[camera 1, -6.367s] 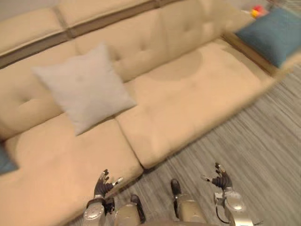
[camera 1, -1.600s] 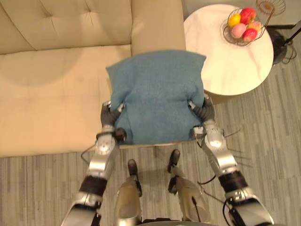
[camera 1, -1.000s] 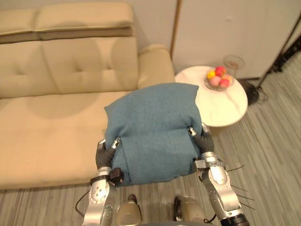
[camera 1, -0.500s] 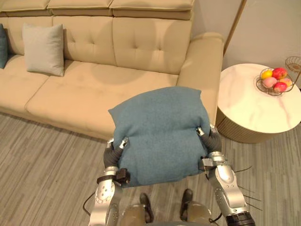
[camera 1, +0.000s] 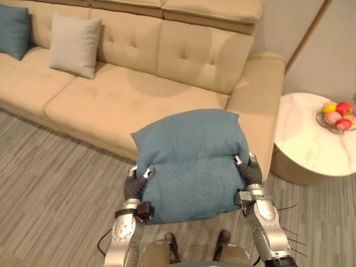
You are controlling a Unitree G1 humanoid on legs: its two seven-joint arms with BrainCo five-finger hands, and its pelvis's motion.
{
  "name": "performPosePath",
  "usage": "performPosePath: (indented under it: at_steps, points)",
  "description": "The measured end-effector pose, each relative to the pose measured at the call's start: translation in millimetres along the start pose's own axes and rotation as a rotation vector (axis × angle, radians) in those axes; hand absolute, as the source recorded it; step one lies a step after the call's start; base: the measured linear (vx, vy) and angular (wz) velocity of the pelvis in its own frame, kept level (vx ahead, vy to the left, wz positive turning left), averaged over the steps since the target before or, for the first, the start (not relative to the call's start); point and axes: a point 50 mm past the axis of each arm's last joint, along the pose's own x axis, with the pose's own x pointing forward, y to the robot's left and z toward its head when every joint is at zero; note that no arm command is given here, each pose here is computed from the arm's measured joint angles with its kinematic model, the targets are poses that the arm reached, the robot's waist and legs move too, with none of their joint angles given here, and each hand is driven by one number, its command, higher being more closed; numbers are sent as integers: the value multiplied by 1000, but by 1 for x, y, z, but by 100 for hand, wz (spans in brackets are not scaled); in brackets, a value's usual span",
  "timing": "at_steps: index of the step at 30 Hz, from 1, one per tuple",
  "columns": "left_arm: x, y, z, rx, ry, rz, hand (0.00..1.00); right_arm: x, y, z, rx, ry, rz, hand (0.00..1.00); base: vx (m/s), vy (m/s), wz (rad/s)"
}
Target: Pick up cushions and gather them together orderly.
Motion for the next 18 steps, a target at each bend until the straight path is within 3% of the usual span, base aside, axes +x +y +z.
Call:
performPosePath:
  at_steps: [9, 13, 18]
  points:
    - [4, 2, 3, 42, -2, -18, 100, -2, -5, -6, -28, 20, -20, 100, 377, -41, 54]
    - [16, -16, 2, 20, -16, -64, 100, -6, -19, 3, -48, -12, -78, 100, 601, -140, 35]
    - [16, -22, 2, -9, -19, -74, 100, -18, -19, 27, -65, -102, -100, 100, 406, -57, -30]
